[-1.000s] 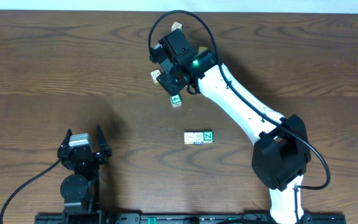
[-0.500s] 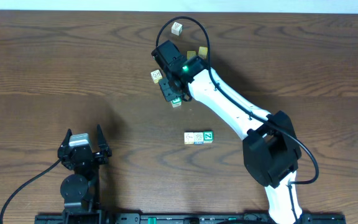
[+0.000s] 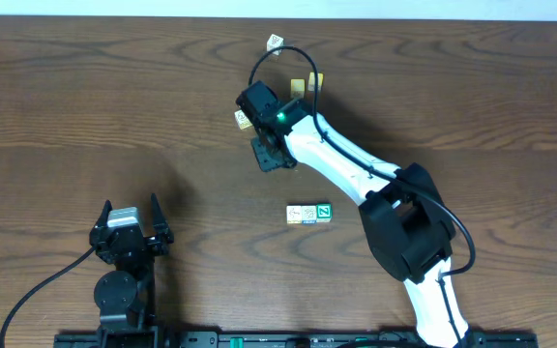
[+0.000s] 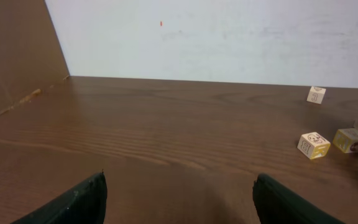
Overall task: Lift 4 blocks
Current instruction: 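Lift the 4 block with the right gripper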
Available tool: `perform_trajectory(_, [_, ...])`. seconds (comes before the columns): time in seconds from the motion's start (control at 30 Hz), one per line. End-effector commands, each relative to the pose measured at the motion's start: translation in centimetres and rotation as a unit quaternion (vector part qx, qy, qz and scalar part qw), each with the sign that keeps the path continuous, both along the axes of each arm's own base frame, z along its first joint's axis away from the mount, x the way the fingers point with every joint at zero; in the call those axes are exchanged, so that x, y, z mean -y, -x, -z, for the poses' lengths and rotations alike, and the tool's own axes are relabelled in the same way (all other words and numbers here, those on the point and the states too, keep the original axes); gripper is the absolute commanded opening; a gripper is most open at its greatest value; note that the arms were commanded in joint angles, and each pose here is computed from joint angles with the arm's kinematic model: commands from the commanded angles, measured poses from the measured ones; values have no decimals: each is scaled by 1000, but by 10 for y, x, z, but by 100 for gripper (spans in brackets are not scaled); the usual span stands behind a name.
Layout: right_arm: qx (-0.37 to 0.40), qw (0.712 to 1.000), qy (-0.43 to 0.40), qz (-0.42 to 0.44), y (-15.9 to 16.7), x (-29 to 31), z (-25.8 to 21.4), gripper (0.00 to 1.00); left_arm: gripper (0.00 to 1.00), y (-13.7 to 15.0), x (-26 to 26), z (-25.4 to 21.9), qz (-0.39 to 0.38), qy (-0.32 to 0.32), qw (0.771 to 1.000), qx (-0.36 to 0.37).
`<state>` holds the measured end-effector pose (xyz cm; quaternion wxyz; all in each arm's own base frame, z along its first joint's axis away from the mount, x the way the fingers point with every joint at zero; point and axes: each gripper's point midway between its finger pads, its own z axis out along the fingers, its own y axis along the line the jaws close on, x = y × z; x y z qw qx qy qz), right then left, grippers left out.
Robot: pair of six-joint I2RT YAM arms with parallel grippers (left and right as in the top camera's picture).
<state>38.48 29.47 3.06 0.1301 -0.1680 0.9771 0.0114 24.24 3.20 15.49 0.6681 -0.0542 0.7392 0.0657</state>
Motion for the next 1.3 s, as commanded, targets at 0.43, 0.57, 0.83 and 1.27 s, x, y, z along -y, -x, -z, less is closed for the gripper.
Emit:
perform_trajectory(0.43, [1, 1000, -9, 0, 4, -4, 17, 40, 75, 1, -3, 18, -9, 3, 1000, -26])
perform_trajectory(0.57, [10, 1000, -11, -17, 1, -7, 16, 39, 75, 1, -3, 18, -9, 3, 1000, -26])
perform_trajectory(0.83, [22, 999, -13, -38, -4, -11, 14, 43, 75, 1, -3, 18, -9, 3, 1000, -26])
perform_trajectory(1.27, [26, 999, -16, -38, -6, -13, 13, 27, 76, 1, -3, 18, -9, 3, 1000, -26])
